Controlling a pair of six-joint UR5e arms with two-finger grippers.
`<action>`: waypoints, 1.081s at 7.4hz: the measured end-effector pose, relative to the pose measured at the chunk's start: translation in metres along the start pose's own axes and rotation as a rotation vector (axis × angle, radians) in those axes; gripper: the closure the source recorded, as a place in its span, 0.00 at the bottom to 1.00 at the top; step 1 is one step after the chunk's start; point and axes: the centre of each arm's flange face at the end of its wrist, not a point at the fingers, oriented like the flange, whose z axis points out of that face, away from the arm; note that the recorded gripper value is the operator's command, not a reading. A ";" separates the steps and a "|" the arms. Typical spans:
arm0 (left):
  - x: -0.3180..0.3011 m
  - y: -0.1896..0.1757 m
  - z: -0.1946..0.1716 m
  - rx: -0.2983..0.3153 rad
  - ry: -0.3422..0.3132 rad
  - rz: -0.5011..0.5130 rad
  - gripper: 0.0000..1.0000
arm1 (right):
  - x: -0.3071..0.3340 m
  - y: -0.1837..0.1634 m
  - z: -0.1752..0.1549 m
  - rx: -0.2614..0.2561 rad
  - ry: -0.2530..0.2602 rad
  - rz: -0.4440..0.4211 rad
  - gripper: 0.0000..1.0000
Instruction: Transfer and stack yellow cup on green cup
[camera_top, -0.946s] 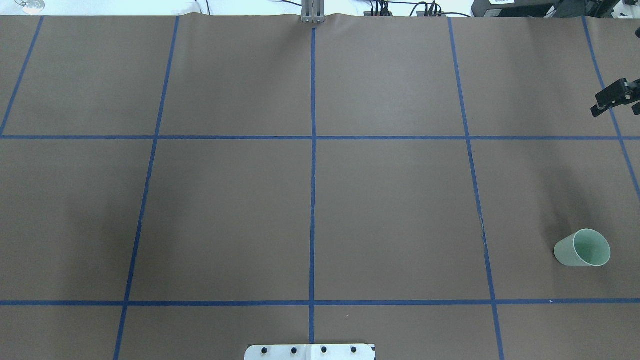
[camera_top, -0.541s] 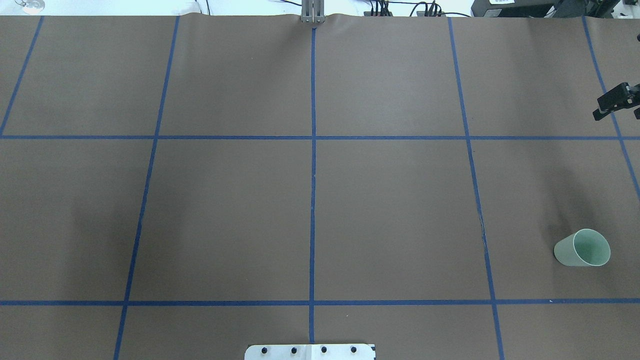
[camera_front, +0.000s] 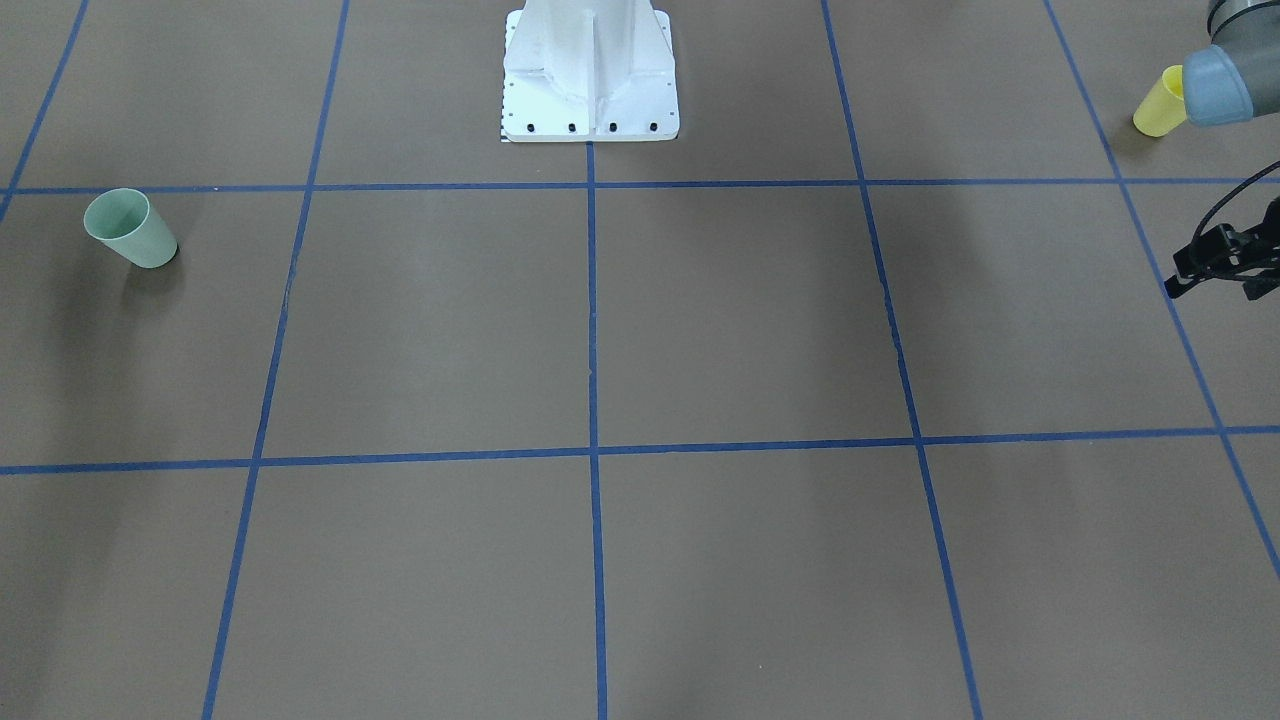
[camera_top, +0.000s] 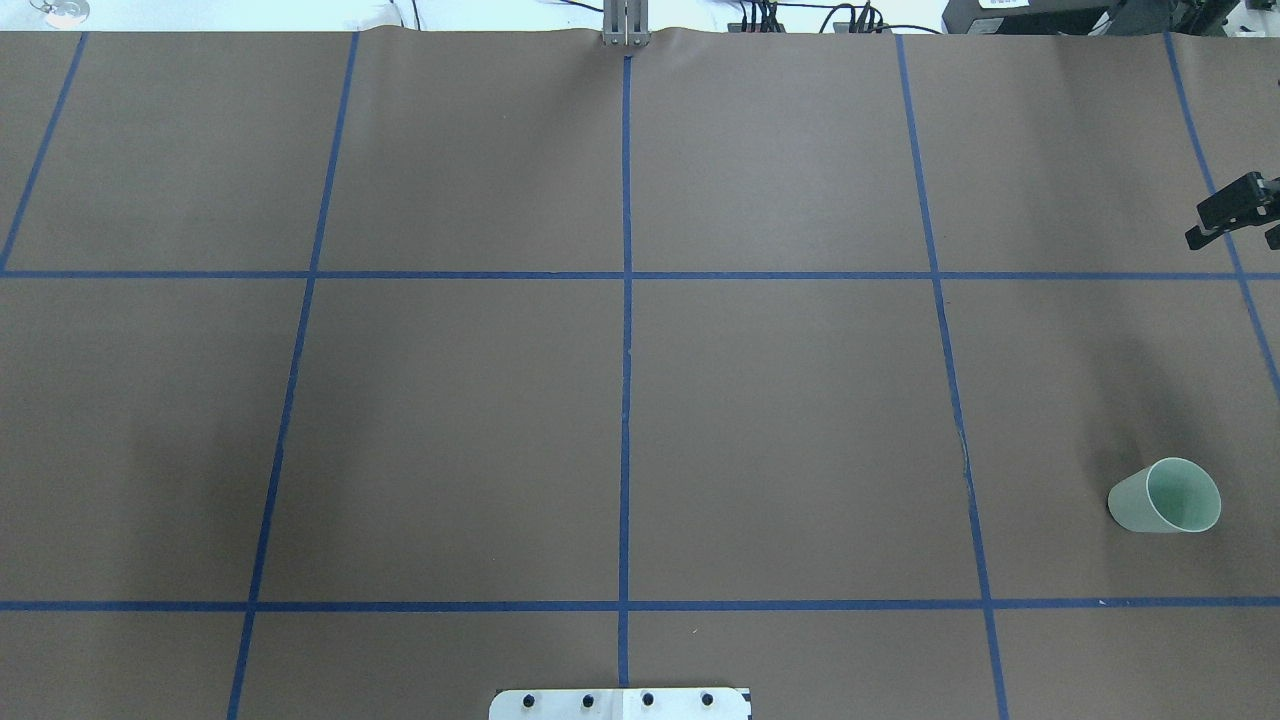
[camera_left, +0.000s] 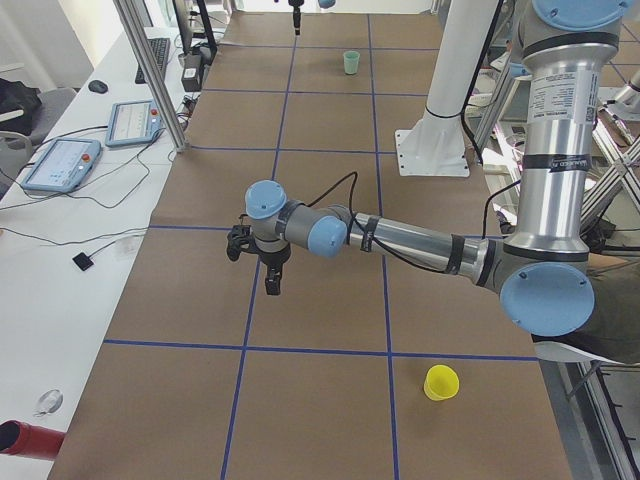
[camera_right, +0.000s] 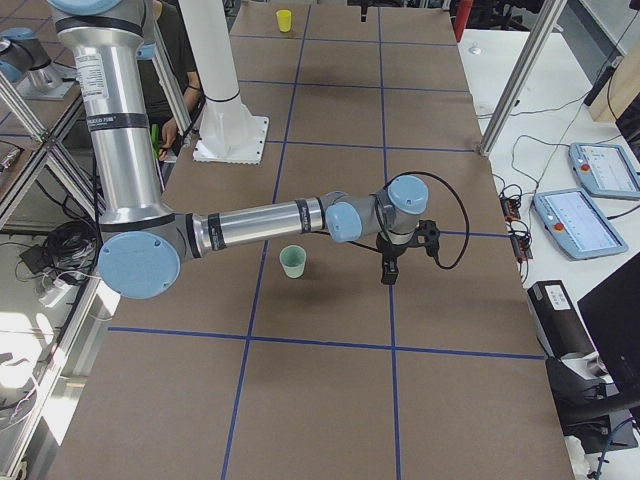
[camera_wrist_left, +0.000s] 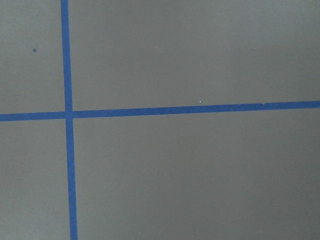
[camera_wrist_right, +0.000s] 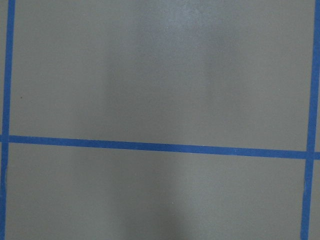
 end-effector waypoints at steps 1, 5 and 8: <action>-0.001 0.000 0.000 0.001 -0.001 -0.001 0.00 | 0.005 0.004 -0.003 0.003 0.000 0.008 0.00; -0.013 0.005 0.007 -0.017 -0.013 -0.029 0.00 | 0.037 0.034 -0.018 0.018 -0.018 0.060 0.00; -0.026 0.013 0.011 -0.026 -0.019 -0.100 0.00 | 0.035 0.040 -0.024 0.026 -0.022 0.057 0.00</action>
